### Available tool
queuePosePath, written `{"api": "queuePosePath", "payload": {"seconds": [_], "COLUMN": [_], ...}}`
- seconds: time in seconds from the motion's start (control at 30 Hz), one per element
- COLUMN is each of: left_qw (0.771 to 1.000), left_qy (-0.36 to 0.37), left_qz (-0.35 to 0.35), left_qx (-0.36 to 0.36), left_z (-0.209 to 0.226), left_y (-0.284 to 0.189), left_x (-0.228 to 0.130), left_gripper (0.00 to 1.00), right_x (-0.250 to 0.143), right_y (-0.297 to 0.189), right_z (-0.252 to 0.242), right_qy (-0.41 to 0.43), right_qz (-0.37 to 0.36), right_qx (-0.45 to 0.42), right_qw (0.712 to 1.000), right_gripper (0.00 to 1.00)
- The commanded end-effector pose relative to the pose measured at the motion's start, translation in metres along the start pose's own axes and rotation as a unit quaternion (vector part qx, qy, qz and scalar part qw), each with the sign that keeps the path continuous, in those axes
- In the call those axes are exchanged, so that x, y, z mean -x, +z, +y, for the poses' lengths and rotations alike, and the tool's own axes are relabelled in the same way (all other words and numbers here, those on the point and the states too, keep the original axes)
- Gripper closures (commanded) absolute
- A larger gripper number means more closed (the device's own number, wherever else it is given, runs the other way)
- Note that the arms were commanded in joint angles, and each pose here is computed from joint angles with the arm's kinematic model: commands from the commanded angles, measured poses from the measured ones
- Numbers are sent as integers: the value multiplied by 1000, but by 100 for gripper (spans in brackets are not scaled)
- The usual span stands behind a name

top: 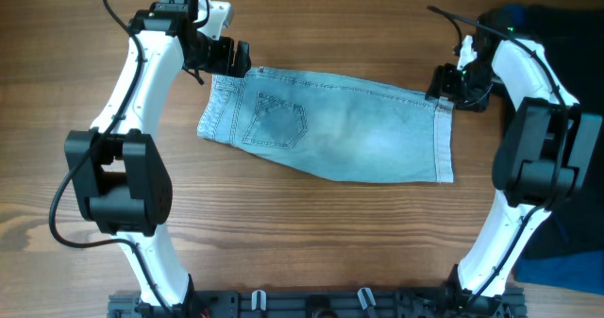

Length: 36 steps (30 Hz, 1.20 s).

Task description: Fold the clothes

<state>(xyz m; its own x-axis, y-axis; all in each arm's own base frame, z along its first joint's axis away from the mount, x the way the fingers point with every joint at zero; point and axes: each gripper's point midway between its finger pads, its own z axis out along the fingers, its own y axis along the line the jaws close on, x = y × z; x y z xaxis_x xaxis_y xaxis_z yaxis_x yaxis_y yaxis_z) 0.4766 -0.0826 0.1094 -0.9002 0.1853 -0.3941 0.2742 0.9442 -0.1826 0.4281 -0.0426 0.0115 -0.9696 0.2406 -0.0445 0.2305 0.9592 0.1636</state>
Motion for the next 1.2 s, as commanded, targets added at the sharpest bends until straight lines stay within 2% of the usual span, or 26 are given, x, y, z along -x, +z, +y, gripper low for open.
{"api": "queuePosePath", "payload": {"seconds": [0.0, 0.13, 0.2, 0.27, 0.3, 0.37, 0.4, 0.43, 0.63, 0.73, 0.87, 1.17], "left_qw": [1000, 1000, 1000, 1000, 1000, 1000, 1000, 1000, 999, 999, 999, 999], "left_qy": [-2, -2, -2, -2, -2, -2, -2, -2, -24, -23, -35, -37], "left_qz": [-7, -7, -7, -7, -7, -7, -7, -7, -21, -31, -31, -21], "left_qx": [-4, -4, -3, -4, -4, -4, -4, -4, -3, -2, -2, -3], "left_z": [-2, -1, -1, -1, -1, -1, -1, -1, -1, 0, 0, 0], "left_y": [-2, -2, -2, -2, -2, -2, -2, -2, -2, -2, -2, -1], "left_x": [5, 5, 5, 5, 5, 5, 5, 5, 12, 17, 17, 12], "left_gripper": [0, 0, 0, 0, 0, 0, 0, 0, 0, 0, 0, 0], "right_x": [-2, -10, -10, -9, -9, -8, -7, -4, 1, -2, -17, -41], "right_y": [-2, 15, 15, 14, 14, 14, 11, 4, -46, -57, -55, -43], "right_z": [-15, -18, -12, -1, -1, -2, -3, -6, 3, 28, 45, 72], "right_qy": [-2, -2, -5, -30, -30, -37, -44, -44, -33, -40, -52, -56], "right_qz": [1, 4, 3, 2, 1, 1, 0, -4, -30, -33, -5, 26], "right_qx": [-16, -16, 1, 34, 33, 31, 27, 13, 15, 76, 82, -17], "right_qw": [1000, 1000, 1000, 999, 999, 999, 999, 999, 999, 996, 995, 998], "right_gripper": [42, 42, 50, 51, 57, 84, 93, 96, 96, 95, 94, 93]}}
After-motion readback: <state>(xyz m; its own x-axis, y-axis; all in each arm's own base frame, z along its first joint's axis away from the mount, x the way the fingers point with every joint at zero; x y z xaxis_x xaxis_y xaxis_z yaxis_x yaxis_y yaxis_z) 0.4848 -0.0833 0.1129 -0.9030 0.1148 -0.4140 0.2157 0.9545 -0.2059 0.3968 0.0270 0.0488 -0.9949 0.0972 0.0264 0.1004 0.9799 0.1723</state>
